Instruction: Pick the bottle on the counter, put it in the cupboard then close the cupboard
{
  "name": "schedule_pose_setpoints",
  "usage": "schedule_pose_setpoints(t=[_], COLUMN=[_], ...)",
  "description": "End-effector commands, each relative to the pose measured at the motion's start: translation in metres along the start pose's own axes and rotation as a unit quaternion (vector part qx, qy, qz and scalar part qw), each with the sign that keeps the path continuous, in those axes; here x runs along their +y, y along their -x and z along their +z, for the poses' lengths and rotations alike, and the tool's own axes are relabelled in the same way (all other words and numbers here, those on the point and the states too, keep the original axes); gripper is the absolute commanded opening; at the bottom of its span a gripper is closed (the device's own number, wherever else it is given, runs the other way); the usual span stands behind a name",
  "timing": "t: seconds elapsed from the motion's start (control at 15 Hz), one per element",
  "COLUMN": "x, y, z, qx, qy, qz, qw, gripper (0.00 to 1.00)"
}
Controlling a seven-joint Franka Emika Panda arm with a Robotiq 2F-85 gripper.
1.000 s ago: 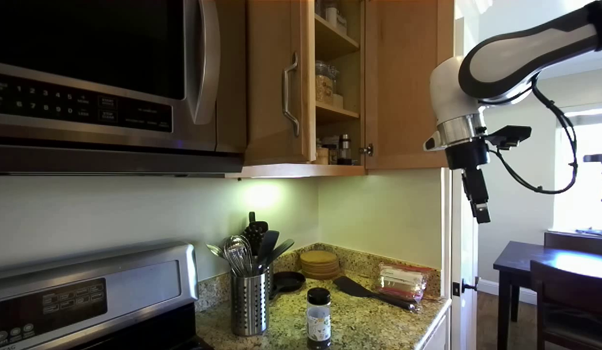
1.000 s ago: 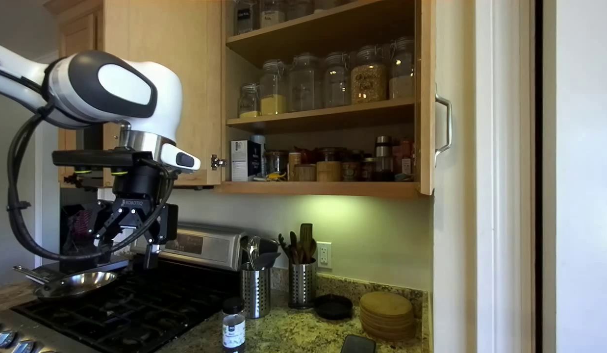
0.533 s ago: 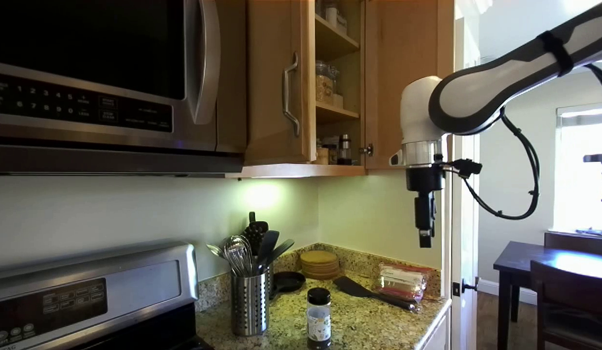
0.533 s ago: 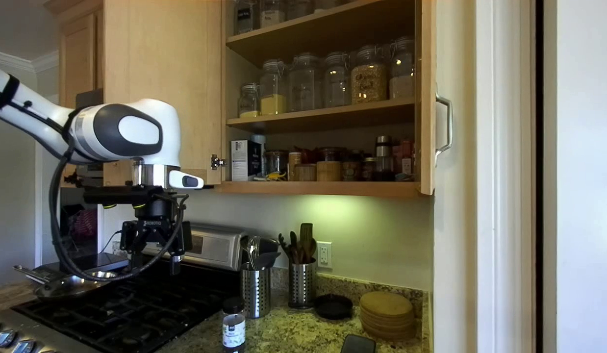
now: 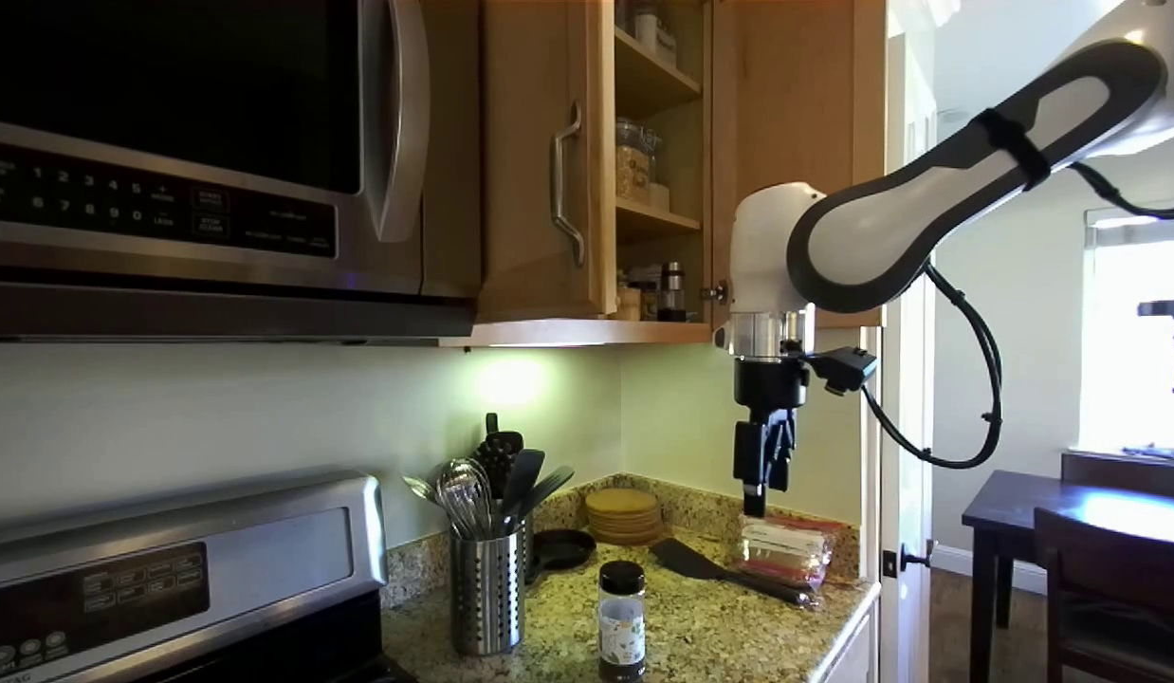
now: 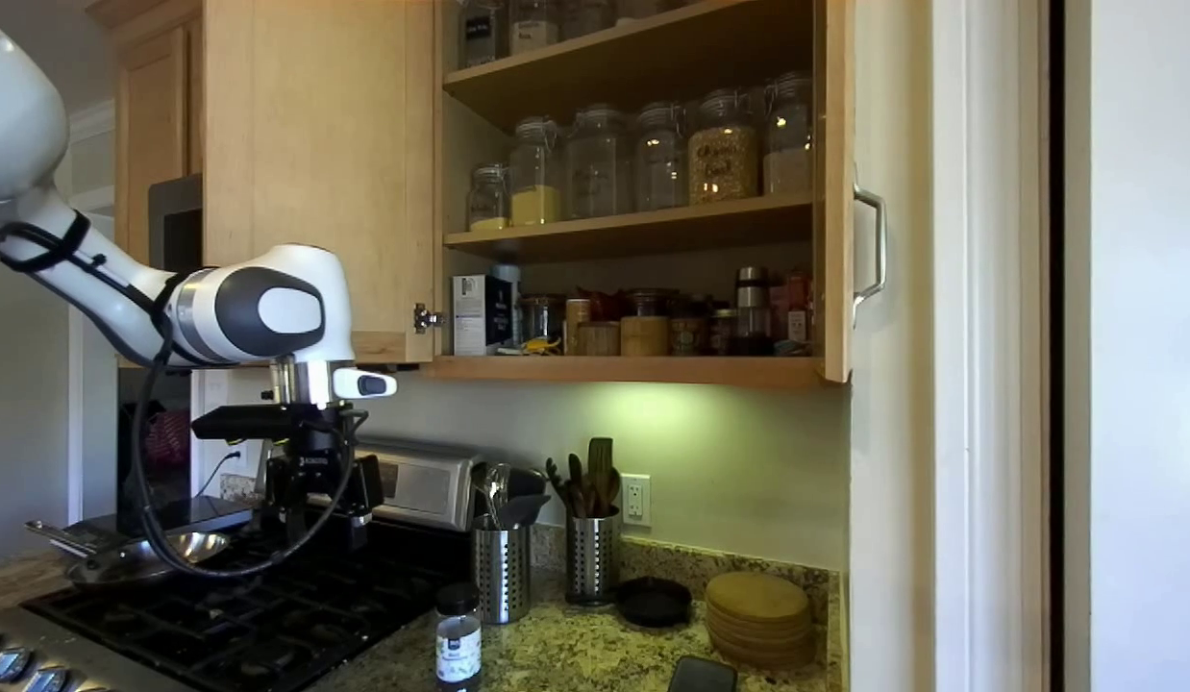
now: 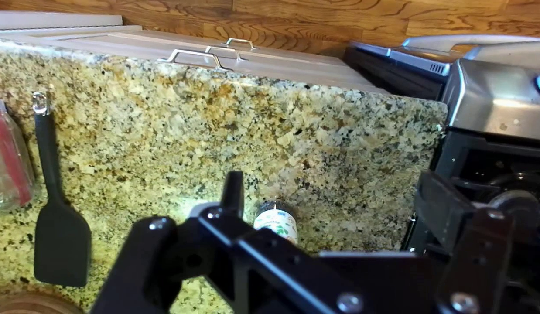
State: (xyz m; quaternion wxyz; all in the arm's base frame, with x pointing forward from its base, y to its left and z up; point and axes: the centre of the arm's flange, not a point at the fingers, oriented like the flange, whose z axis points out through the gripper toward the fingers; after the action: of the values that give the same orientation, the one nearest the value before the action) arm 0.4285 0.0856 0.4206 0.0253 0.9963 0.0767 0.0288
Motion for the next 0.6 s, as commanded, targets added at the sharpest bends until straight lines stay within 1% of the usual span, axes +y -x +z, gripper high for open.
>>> schedule_pose_setpoints(t=[0.0,0.27,0.53], x=[0.0,0.0,-0.012], y=[-0.001,-0.001,-0.015], z=[-0.001,-0.002,0.002], qx=[0.001,0.002,0.036], qy=[0.0,0.0,0.018], qz=[0.0,0.001,0.02], qw=[1.0,1.0,0.999], gripper=[1.0,1.0,1.0])
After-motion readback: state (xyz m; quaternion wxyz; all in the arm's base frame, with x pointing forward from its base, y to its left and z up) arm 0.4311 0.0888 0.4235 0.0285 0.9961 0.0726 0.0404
